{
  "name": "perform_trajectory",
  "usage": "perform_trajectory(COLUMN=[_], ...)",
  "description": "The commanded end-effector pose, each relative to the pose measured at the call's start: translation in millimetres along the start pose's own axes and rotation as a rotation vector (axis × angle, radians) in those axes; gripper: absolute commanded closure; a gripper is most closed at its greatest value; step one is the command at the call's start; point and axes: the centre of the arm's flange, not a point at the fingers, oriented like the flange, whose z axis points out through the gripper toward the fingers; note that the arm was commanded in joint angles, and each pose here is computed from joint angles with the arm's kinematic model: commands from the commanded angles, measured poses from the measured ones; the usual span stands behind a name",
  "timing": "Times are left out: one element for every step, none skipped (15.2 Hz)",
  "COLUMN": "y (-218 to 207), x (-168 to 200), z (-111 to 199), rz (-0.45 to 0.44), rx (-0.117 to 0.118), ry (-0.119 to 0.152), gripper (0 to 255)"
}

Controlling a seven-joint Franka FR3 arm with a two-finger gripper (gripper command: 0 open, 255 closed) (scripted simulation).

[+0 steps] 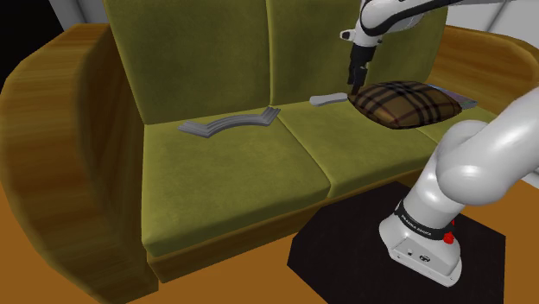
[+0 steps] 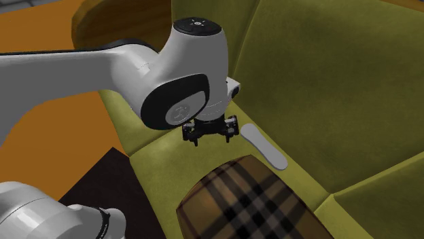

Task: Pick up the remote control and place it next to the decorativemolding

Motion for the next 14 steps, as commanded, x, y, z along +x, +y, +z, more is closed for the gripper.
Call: perform_trajectory(y=[23.6, 34.2, 44.8, 55.3, 65.9, 76.4, 86.8, 97.2, 107.6, 117.9, 128.0, 138.1, 148.1, 158.0], x=[0.4, 1.7, 3.4, 5.3, 7.5, 10.1, 12.9, 16.0, 19.4, 23.0, 27.0, 31.2, 35.8, 40.6], z=[12.4, 18.8, 25.2, 31.5, 37.7, 43.9, 50.1, 56.2, 62.2, 68.3, 74.2, 80.1, 86.0, 91.9], rz=[-0.064, -0.094, -0.124, -0.154, -0.184, -0.214, -0.244, -0.274, -0.304, -0.334, -0.364, -0.394, -0.424, -0.454], rx=[-0.013, -0.019, -0.025, -0.030, -0.036, -0.042, -0.047, -0.053, -0.059, -0.064, -0.070, -0.076, -0.081, -0.087], ry=[-0.009, -0.012, -0.016, -0.020, -0.024, -0.027, -0.031, -0.035, -0.039, -0.043, -0.046, -0.050, -0.054, -0.058], gripper=[0, 0, 0, 0, 0, 0, 0, 0, 0, 0, 0, 0, 0, 0])
